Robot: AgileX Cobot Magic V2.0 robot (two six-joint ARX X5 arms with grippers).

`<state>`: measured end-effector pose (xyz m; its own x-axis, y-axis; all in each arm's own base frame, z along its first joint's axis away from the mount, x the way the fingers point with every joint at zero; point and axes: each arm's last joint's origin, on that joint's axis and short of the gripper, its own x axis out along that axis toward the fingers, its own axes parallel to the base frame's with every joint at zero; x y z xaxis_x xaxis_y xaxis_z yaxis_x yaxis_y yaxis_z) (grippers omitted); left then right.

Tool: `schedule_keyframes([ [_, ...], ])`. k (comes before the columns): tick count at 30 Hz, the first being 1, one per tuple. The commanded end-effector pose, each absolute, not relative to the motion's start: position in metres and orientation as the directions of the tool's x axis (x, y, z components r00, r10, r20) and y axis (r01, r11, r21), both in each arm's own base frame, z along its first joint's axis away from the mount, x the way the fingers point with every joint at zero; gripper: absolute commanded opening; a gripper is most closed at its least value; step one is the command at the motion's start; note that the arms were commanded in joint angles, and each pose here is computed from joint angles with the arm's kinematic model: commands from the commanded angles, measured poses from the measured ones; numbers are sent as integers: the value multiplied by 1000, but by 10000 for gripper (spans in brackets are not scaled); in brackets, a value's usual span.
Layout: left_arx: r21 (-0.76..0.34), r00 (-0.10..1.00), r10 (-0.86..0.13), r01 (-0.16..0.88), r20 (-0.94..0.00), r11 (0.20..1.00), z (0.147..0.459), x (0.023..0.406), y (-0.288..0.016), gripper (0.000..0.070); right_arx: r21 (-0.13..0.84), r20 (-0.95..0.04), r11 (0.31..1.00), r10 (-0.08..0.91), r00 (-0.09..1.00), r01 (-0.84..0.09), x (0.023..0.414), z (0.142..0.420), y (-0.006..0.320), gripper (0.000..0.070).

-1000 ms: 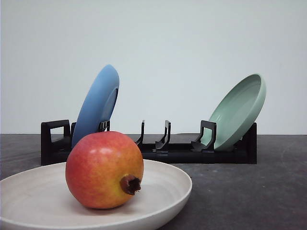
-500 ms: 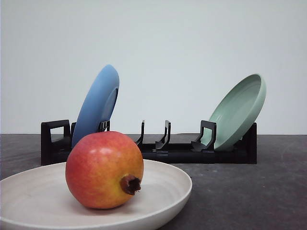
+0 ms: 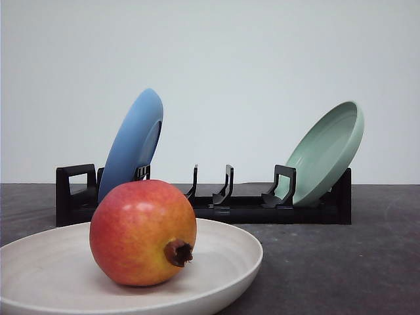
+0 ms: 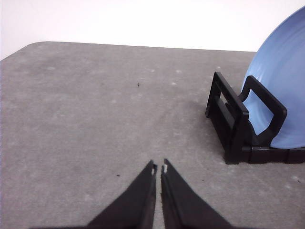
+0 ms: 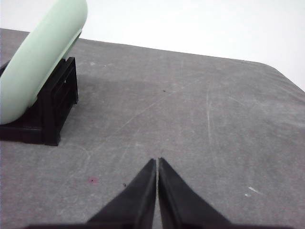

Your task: Place pomegranate in white plate

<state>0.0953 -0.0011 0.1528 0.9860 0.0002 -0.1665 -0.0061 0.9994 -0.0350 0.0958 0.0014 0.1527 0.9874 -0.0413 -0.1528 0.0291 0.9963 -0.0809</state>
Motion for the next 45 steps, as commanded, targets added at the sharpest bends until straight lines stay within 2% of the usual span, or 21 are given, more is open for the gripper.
schedule_keyframes([
  [1,-37,984,-5,-2,-180,999,149,96,-1,0,-64,-149,997,-41,988,32,96,152,1,0],
  [45,-37,984,-5,-2,-180,999,149,96,-1,0,-63,-149,997,-41,988,32,96,152,1,0],
])
